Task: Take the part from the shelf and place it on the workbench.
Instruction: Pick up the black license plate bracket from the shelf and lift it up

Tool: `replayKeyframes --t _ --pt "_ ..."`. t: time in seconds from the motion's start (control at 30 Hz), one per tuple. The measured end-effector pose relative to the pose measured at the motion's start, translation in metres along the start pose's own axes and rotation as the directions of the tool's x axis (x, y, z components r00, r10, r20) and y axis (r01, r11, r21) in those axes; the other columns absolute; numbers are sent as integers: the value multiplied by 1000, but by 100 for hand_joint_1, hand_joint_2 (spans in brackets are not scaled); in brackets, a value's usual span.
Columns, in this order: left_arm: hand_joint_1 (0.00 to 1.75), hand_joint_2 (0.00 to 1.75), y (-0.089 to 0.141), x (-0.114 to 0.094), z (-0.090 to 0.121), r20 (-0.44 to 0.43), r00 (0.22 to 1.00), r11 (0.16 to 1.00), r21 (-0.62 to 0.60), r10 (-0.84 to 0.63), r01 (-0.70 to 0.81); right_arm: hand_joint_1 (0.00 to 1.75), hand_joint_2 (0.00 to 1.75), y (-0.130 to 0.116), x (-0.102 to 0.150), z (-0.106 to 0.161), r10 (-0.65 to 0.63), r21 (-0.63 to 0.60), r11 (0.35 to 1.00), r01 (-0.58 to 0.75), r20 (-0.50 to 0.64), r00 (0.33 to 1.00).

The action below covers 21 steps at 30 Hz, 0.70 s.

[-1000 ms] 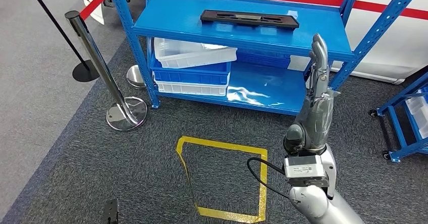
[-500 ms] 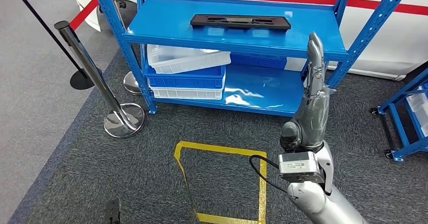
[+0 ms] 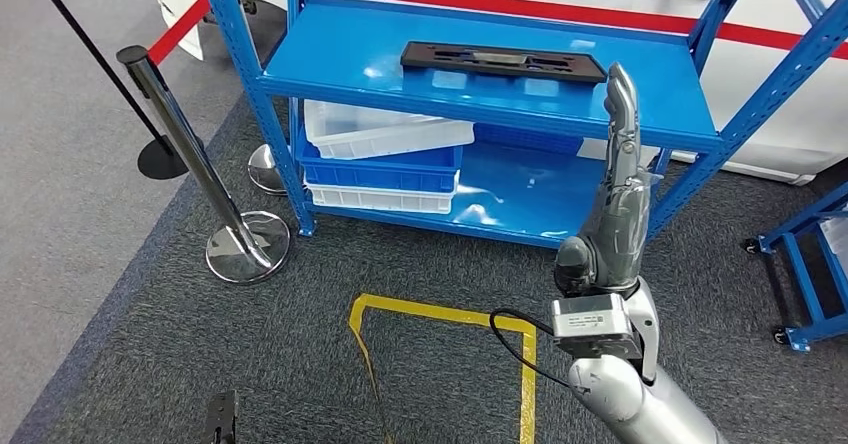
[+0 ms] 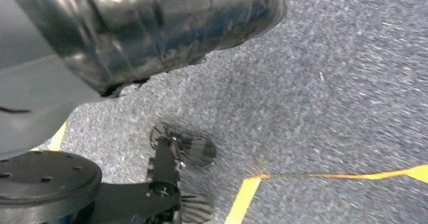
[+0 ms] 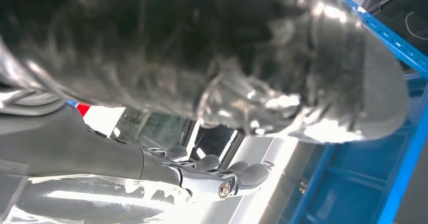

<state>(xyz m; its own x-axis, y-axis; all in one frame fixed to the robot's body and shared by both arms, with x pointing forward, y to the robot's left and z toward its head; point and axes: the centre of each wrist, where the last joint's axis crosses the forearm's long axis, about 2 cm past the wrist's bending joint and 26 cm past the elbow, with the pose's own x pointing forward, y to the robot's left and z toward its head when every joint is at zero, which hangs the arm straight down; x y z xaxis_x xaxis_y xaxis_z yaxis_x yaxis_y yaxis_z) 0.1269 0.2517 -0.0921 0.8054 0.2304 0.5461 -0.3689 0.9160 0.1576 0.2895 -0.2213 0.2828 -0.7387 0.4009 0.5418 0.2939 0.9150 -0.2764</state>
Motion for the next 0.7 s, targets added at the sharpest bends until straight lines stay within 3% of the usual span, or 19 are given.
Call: replayKeyframes --t 0.7 --pt "0 0 -2 0 1 -5 1000 1000 -2 -20 20 0 0 2 -2 2 -36 9 999 36 -17 999"
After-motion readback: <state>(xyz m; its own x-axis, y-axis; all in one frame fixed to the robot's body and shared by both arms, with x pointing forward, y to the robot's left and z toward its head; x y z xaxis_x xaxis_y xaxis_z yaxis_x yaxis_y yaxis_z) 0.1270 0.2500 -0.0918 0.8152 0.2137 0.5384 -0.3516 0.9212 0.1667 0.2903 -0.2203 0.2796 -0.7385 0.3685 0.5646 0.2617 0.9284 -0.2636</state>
